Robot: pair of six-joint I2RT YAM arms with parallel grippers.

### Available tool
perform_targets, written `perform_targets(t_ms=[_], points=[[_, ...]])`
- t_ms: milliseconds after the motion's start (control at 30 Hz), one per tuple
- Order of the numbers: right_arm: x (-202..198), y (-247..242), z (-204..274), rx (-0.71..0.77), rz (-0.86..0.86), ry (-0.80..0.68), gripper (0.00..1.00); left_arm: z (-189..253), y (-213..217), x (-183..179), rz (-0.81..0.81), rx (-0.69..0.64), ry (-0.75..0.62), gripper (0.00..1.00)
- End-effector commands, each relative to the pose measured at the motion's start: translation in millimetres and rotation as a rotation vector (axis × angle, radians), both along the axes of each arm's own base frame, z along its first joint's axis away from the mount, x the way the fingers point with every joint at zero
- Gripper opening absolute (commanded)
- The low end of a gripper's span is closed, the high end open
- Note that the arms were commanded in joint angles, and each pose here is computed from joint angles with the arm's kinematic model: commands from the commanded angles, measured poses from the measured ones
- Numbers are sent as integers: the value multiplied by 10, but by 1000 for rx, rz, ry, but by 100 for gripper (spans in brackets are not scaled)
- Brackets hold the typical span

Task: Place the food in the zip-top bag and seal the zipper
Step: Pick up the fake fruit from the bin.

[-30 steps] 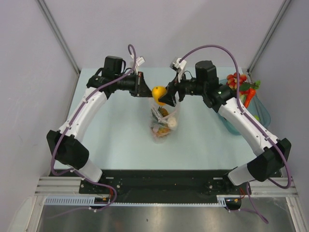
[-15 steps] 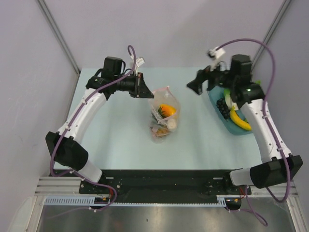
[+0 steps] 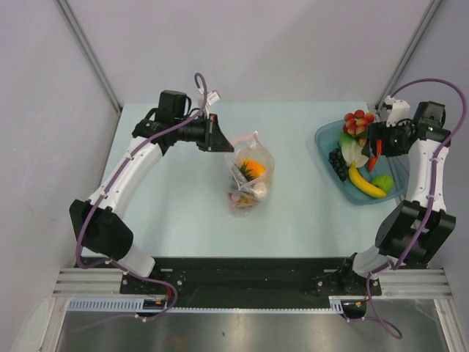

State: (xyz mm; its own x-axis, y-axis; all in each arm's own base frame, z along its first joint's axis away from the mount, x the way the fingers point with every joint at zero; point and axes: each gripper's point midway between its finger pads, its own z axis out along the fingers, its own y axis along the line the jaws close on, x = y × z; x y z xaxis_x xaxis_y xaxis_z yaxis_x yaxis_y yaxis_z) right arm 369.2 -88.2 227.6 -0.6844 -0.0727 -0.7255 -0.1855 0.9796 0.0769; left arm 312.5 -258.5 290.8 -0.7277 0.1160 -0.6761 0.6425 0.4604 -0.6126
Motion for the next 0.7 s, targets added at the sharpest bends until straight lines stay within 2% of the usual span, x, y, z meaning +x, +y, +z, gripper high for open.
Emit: perform_targets(t_ms=[0, 67, 167, 400, 567, 633, 667], points=[[-140, -418, -352, -284, 142, 207, 77, 127, -44, 11, -20, -34, -40, 0], [-166, -541, -597, -318, 171, 322, 74, 104, -47, 17, -24, -32, -40, 0], [-98, -733, -761, -352, 106, 391, 73, 69, -54, 27, -27, -31, -35, 0], [108, -868, -986, -398, -131, 430, 71, 42, -62, 105, -18, -23, -35, 0], [65, -864, -1226, -418, -177, 485, 78, 19, -29, 131, -7, -16, -27, 0], [70, -881, -1289, -422, -183, 493, 87, 10, -13, 145, -1, -14, -25, 0], [34, -904, -1330, -430, -190, 504, 89, 10, -13, 145, -1, -14, -25, 0]])
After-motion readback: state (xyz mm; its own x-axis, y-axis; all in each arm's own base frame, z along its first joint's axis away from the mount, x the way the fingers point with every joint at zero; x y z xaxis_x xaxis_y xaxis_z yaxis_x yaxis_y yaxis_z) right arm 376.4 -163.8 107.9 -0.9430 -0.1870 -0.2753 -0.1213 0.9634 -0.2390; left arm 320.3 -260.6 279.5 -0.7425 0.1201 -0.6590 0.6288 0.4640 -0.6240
